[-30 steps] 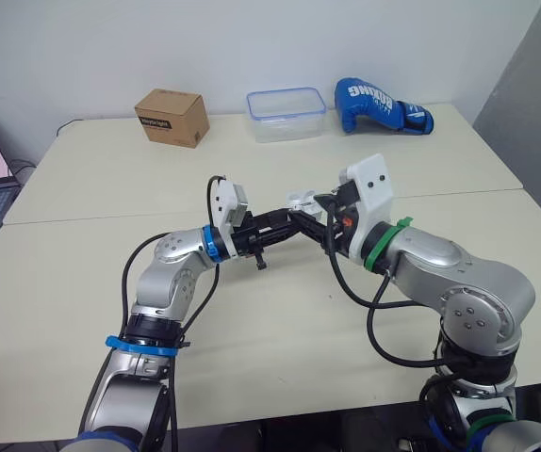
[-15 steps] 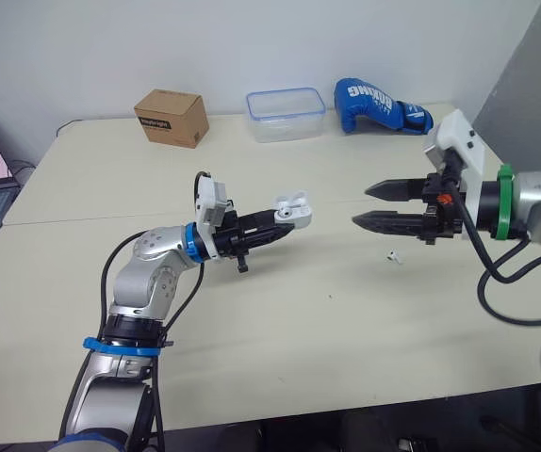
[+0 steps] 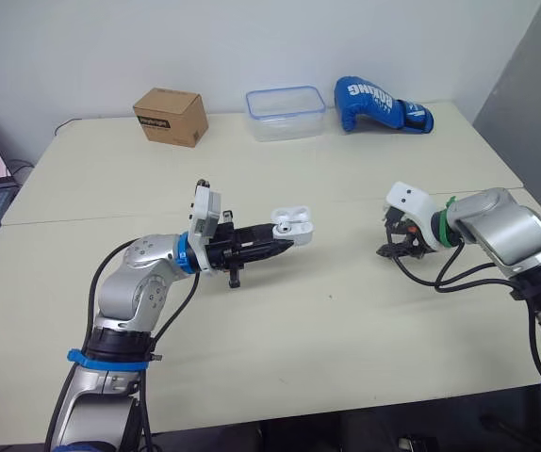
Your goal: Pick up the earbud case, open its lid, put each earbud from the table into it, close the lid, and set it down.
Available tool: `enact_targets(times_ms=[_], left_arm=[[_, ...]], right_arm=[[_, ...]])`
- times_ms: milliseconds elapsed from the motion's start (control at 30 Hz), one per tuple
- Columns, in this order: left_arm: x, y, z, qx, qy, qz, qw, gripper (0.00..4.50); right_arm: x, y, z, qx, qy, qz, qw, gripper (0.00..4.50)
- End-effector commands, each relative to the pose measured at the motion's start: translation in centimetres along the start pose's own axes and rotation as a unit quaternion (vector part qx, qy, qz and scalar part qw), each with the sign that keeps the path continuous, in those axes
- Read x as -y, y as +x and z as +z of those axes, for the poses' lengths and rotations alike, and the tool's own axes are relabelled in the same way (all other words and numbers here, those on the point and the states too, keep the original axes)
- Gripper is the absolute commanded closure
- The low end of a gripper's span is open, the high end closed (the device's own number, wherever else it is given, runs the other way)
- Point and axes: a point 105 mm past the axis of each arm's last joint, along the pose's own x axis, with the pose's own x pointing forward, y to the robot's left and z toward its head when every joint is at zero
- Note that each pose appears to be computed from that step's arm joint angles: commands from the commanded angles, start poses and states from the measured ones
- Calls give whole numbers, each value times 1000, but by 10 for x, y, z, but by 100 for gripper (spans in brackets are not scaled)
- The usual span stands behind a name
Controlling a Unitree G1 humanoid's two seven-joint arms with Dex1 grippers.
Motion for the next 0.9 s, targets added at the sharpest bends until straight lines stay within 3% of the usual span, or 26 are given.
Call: enact_targets(times_ms=[33,700,800,900], left_arm=[[5,-3,14,13,22,0,1000,370],[6,-3,13,5,20,-1,1000,370],[6,-3,13,5,20,0,1000,370],[6,-3,12,4,21,1,1000,370]], right_arm=[[5,-2,-5,1,14,-7,1000,152],[3,9,-30,-25,61,-8,998,152],[3,8,-32,-27,61,-7,998,206],[2,7,-34,-33,64,-4,997,312]])
